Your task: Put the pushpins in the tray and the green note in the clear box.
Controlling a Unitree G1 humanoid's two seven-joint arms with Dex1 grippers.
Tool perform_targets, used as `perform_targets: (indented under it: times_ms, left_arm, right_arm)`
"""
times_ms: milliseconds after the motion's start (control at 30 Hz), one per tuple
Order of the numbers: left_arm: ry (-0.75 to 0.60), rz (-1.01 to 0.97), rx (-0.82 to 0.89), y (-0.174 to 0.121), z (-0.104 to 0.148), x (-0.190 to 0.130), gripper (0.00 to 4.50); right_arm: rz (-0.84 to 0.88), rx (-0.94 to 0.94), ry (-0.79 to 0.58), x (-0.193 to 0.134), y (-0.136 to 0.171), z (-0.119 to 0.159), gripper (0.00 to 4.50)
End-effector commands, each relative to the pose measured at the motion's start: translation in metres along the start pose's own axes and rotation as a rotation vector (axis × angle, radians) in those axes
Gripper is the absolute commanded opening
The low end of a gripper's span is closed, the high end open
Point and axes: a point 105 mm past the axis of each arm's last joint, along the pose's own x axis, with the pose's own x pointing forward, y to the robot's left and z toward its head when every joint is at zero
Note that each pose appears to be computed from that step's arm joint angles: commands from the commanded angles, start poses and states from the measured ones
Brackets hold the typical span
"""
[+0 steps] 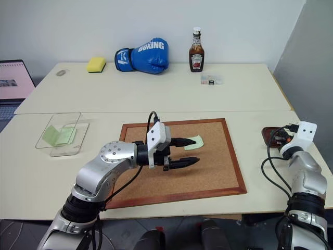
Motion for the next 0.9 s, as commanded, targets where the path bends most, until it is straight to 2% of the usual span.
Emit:
perform_targets:
  times_ms: [33, 167, 400, 900]
  left_arm:
    - [-0.026, -0.016, 0.041, -0.002, 0.012, 0.0, 3.04]
    - [-0.015, -0.006, 0.047, 0.0, 0.011, -0.002, 3.04]
    - [-0.008, 0.0, 0.046, 0.001, 0.01, -0.003, 3.04]
    - [0.001, 0.003, 0.048, 0.005, 0.008, -0.003, 3.04]
  right_arm:
    - [-0.002, -0.026, -0.078, 0.004, 0.001, 0.018, 0.0]
    - [-0.05, -0.126, -0.041, 0.003, -0.004, 0.003, 0.0]
    - [-0.082, -0.134, -0.023, 0.001, -0.005, -0.009, 0.0]
    - [-0.089, -0.131, -0.053, -0.001, -0.007, -0.001, 0.0]
